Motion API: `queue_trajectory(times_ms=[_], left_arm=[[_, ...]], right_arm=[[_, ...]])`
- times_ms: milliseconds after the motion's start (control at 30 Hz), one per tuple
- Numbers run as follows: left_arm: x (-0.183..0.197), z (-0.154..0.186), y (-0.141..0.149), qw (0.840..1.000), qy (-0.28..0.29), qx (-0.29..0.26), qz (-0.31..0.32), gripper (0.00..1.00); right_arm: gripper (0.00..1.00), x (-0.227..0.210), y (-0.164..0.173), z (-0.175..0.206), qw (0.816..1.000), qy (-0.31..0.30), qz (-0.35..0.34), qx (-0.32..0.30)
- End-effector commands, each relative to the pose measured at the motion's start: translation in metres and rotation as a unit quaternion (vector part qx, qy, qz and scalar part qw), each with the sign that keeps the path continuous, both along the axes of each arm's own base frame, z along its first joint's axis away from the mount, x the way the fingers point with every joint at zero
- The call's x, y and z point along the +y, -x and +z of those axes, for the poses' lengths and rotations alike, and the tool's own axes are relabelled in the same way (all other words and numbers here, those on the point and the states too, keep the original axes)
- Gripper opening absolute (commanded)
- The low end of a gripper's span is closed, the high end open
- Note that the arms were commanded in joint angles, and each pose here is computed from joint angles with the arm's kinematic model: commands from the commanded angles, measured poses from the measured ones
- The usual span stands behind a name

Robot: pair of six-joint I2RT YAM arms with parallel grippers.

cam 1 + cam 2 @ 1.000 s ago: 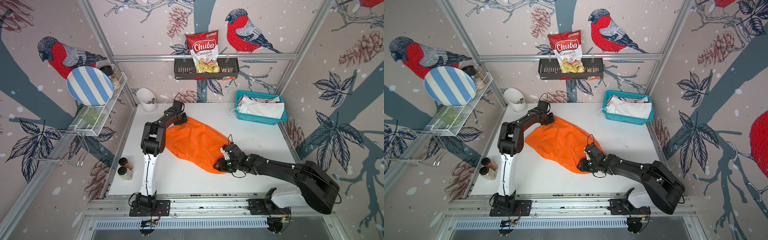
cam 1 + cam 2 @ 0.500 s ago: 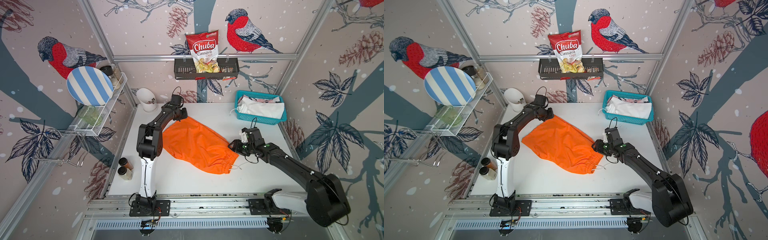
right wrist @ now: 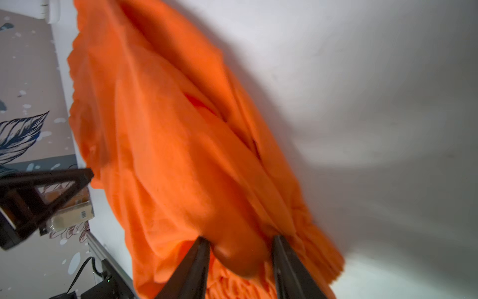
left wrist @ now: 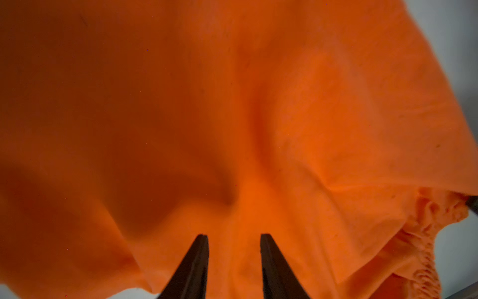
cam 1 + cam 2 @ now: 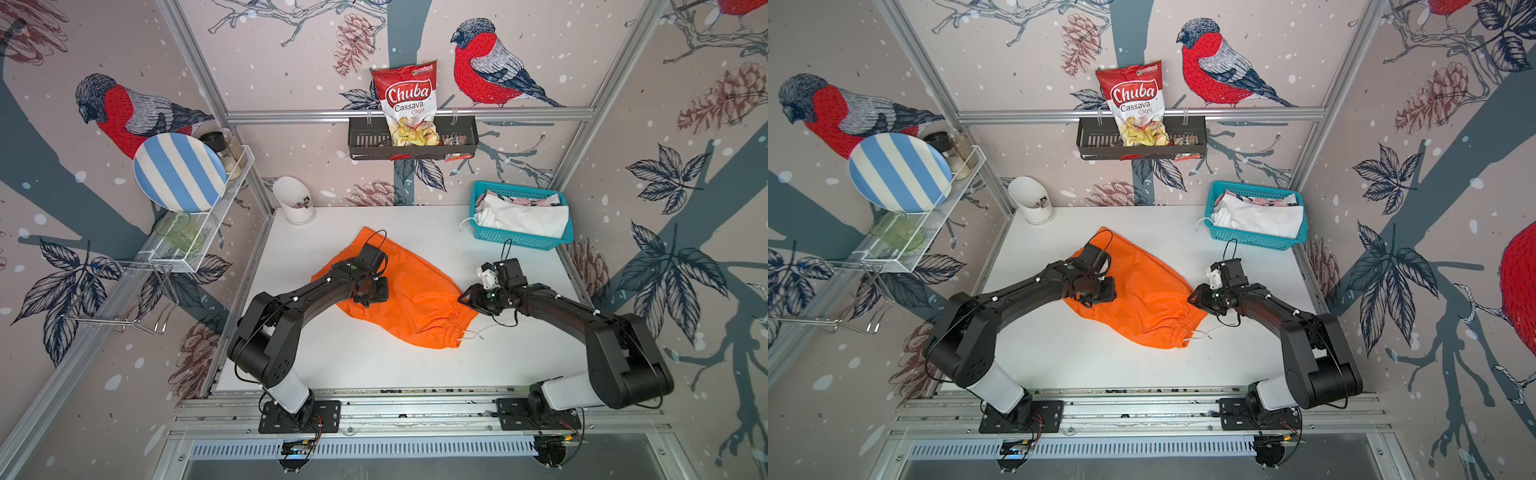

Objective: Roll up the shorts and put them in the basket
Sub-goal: Adjust the shorts at the center of the board.

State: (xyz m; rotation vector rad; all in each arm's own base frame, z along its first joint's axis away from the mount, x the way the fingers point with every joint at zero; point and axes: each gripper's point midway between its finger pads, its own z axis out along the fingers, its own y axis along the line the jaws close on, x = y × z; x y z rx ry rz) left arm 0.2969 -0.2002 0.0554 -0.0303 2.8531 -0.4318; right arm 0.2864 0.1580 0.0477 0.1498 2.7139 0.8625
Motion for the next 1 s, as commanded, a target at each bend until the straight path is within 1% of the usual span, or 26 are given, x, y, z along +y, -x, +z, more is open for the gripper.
queue_trajectory(times_ms=[0, 67, 133, 267, 367, 467, 533, 567, 667, 700, 767, 833, 900, 967], left_arm=[[0.012, -0.018, 0.009, 0.999, -0.013, 0.001, 0.030, 0.37], [0.017, -0.029, 0.015, 0.999, -0.019, 0.007, 0.032, 0.37], [0.018, -0.039, 0.013, 0.999, -0.019, 0.010, 0.033, 0.37], [0.022, -0.059, -0.006, 0.999, -0.040, 0.015, 0.034, 0.36], [0.030, -0.072, -0.034, 0.997, -0.057, 0.010, 0.041, 0.35], [0.034, -0.075, -0.070, 0.997, -0.056, 0.003, 0.044, 0.35], [0.032, -0.071, -0.100, 0.998, -0.040, -0.013, 0.047, 0.36], [0.031, -0.069, -0.117, 0.998, -0.034, -0.020, 0.050, 0.36], [0.027, -0.064, -0.157, 0.998, -0.021, -0.029, 0.047, 0.35], [0.026, -0.055, -0.166, 0.998, -0.020, -0.034, 0.047, 0.34], [0.023, -0.030, -0.173, 0.997, -0.012, -0.053, 0.047, 0.34], [0.020, -0.001, -0.168, 0.996, 0.007, -0.073, 0.047, 0.35], [0.019, 0.023, -0.152, 0.995, 0.016, -0.085, 0.044, 0.35], [0.016, 0.038, -0.129, 0.995, 0.020, -0.087, 0.034, 0.35]], right_arm=[[0.42, -0.021, -0.009, -0.016, 0.998, 0.059, -0.025, -0.010], [0.39, -0.022, -0.006, -0.030, 0.998, 0.052, -0.021, 0.009], [0.34, -0.024, -0.002, -0.041, 0.998, 0.060, -0.020, 0.024], [0.30, -0.030, 0.011, -0.051, 0.996, 0.077, -0.024, 0.038], [0.28, -0.032, 0.029, -0.050, 0.996, 0.076, -0.033, 0.043], [0.28, -0.016, 0.052, -0.046, 0.997, 0.062, -0.027, 0.043], [0.28, 0.008, 0.067, -0.043, 0.998, 0.047, -0.009, 0.042], [0.29, 0.026, 0.074, -0.039, 0.999, 0.029, 0.007, 0.039], [0.31, 0.079, 0.087, -0.015, 0.996, -0.050, 0.058, 0.036], [0.31, 0.085, 0.084, -0.005, 0.997, -0.048, 0.059, 0.025], [0.32, 0.082, 0.071, 0.014, 0.999, -0.018, 0.045, -0.005], [0.35, 0.075, 0.059, 0.034, 0.999, 0.000, 0.029, -0.034], [0.39, 0.071, 0.050, 0.056, 0.998, 0.002, 0.023, -0.062], [0.40, 0.073, 0.046, 0.067, 0.997, 0.005, 0.032, -0.071]])
